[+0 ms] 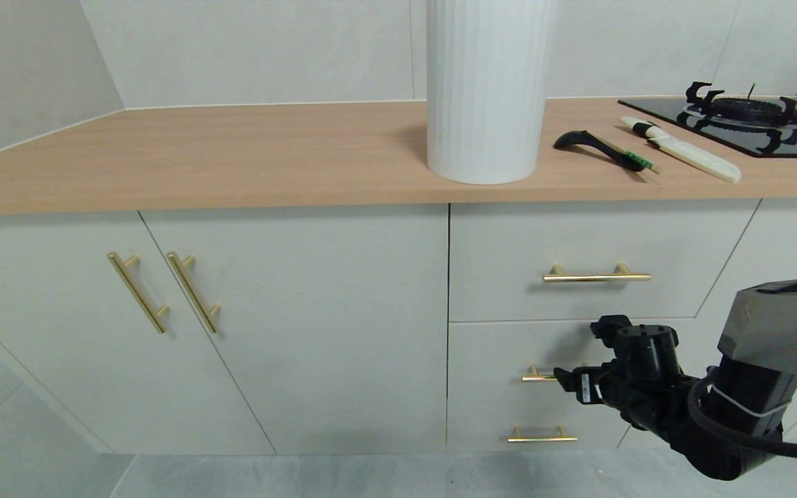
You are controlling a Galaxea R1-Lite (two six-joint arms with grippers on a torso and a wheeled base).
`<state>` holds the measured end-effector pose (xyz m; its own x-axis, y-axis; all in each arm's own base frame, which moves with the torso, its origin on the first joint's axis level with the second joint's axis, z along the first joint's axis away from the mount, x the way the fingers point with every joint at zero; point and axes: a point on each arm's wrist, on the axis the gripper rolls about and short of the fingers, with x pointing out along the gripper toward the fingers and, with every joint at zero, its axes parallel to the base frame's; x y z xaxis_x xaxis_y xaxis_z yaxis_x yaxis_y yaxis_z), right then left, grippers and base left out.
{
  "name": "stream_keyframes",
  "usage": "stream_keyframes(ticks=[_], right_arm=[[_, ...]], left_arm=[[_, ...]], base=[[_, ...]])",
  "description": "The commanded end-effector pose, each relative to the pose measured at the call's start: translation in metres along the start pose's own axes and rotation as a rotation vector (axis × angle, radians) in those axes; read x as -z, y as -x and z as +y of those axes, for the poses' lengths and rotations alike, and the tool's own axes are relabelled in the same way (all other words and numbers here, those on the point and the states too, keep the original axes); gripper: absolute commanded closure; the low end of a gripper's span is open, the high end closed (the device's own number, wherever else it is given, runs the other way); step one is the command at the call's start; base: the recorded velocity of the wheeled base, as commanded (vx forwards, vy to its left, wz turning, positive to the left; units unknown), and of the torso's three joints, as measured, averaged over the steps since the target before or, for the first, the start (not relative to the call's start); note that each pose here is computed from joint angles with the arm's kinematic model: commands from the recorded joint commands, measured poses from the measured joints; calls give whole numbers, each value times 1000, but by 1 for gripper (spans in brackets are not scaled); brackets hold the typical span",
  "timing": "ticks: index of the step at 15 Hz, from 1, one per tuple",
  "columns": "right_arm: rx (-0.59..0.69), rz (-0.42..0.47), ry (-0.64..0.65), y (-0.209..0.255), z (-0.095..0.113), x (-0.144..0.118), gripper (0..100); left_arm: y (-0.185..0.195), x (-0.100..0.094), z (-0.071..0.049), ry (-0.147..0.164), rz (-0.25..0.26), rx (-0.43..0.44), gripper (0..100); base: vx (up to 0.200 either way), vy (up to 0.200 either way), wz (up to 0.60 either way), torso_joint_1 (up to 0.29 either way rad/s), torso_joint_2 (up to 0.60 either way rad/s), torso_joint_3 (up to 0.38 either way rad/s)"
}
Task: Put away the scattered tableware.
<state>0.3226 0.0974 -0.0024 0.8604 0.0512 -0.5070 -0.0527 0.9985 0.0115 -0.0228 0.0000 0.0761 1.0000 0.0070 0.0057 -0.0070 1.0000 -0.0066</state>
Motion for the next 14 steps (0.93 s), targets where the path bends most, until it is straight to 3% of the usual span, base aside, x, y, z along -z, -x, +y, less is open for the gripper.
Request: stream_keyframes(ticks=[1,5,14], right_arm=[[9,1,-5,-8,1,5,0],[56,-50,-16,-22,3,9,0],[66,32,21,-23,1,24,0]], left_arm=[[0,0,0,1,0,-1,0],[0,0,0,0,1,-1,0],[0,0,0,0,0,-1,0]], base=[[0,0,0,0,0,0],[0,0,0,0,0,0],[0,0,0,0,0,0]])
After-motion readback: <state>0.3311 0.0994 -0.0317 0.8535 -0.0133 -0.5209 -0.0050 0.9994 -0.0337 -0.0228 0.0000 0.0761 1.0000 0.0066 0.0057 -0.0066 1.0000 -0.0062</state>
